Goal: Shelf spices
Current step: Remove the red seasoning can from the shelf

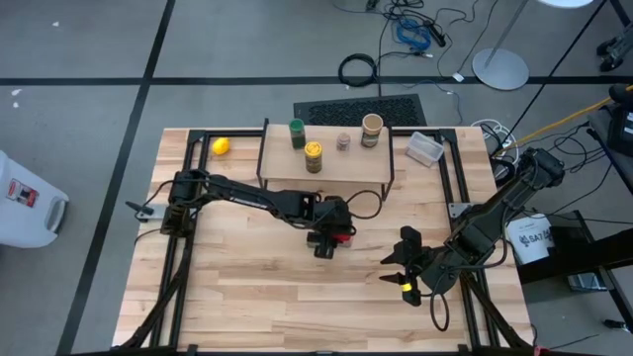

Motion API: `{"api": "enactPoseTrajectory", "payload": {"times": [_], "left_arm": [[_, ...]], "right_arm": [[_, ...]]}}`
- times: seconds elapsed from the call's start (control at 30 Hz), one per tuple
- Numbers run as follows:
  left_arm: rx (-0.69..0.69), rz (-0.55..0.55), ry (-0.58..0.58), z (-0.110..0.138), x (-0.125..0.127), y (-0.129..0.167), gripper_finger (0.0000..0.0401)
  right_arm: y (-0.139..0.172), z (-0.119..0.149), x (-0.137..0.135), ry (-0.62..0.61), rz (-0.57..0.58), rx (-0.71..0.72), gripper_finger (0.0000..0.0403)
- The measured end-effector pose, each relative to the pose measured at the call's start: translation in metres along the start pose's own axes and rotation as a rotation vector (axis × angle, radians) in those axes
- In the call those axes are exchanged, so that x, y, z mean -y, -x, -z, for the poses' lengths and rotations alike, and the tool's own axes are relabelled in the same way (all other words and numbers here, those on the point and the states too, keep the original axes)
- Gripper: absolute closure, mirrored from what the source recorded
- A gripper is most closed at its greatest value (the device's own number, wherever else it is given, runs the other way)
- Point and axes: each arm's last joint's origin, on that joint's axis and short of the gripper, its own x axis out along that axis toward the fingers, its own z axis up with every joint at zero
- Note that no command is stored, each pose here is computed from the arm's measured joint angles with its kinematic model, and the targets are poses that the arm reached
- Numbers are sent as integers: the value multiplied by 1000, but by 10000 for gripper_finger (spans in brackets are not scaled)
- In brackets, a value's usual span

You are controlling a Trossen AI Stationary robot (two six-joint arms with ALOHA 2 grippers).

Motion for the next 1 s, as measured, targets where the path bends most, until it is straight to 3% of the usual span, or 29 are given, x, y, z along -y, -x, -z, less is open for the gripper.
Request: {"api": "enactPoseTrajectory", "payload": {"times": [0.27, 0.63, 1.0], "left_arm": [[-51, 9, 6, 8, 1, -15, 170], [-72, 20, 12, 10, 1, -13, 167], [-74, 32, 29, 9, 7, -12, 110]], "right_arm": [[0, 0, 0, -2, -4, 2, 222], [0, -1, -1, -4, -6, 4, 222], [0, -1, -1, -6, -5, 9, 222]]}}
